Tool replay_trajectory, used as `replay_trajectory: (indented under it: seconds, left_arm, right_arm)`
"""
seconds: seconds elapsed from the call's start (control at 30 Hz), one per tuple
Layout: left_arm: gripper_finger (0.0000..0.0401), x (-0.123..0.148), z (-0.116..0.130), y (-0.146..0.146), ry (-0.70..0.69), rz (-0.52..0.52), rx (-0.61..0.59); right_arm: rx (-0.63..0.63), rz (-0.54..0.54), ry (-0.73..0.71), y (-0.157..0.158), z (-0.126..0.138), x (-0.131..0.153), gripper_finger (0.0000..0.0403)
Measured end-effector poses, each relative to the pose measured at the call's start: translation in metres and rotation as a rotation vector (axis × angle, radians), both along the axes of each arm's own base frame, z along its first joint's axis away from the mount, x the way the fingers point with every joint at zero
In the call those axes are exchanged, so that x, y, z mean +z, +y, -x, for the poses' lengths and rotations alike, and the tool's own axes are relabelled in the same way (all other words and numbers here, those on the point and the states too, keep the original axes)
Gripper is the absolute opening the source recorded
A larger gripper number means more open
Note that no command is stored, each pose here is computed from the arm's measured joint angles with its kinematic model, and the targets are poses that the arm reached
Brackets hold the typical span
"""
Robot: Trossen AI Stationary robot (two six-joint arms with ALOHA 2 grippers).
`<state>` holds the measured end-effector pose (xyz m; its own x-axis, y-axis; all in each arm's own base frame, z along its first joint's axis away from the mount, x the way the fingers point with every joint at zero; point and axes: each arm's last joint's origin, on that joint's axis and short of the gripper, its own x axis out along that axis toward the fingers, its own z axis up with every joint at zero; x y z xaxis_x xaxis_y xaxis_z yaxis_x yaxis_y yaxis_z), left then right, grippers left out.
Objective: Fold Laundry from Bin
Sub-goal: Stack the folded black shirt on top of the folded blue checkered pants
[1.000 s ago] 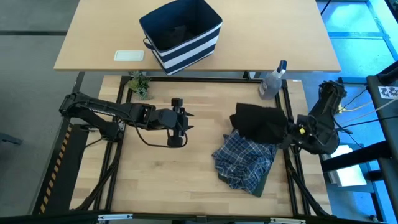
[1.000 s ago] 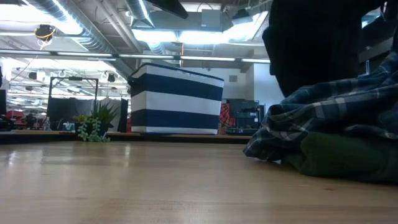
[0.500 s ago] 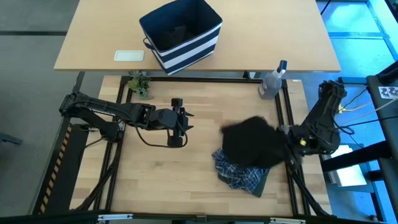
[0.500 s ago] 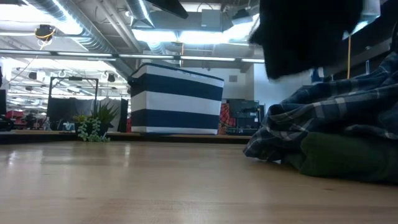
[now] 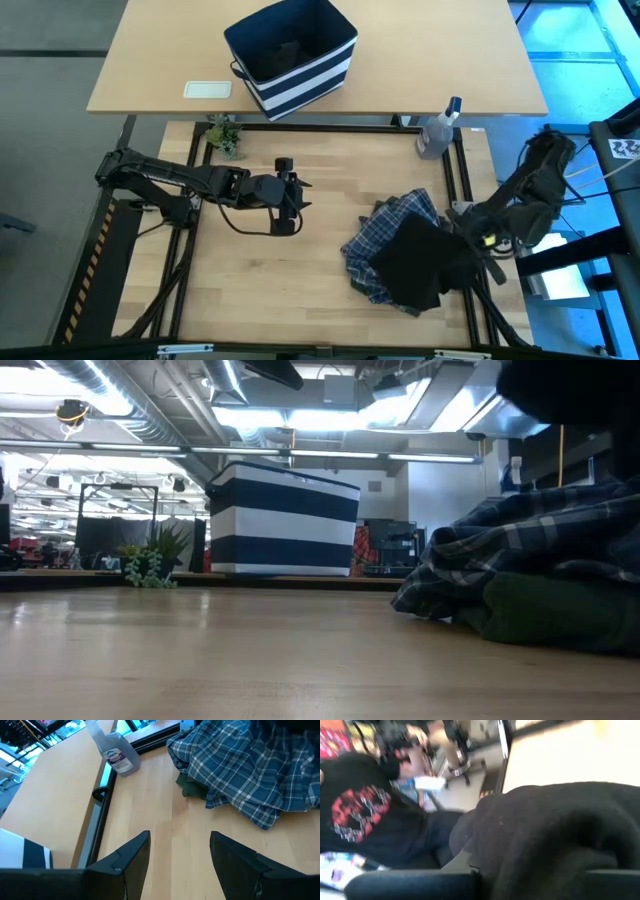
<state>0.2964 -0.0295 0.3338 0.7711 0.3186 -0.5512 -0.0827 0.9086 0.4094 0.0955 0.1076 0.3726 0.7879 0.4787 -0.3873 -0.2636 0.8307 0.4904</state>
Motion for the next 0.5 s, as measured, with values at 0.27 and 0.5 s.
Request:
replay_trajectory:
  seconds: [0.27, 0.5]
  left_arm:
    - [0.0199, 0.0, 0.0, 0.0, -0.006, 0.012, 0.008]
    - [0.0199, 0.0, 0.0, 0.0, -0.009, 0.006, 0.021]
  right_arm:
    - [0.07, -0.039, 0.131, -0.021, -0.022, 0.03, 0.0041]
    - [0.244, -0.069, 0.045, -0.019, -0.056, 0.046, 0.0041]
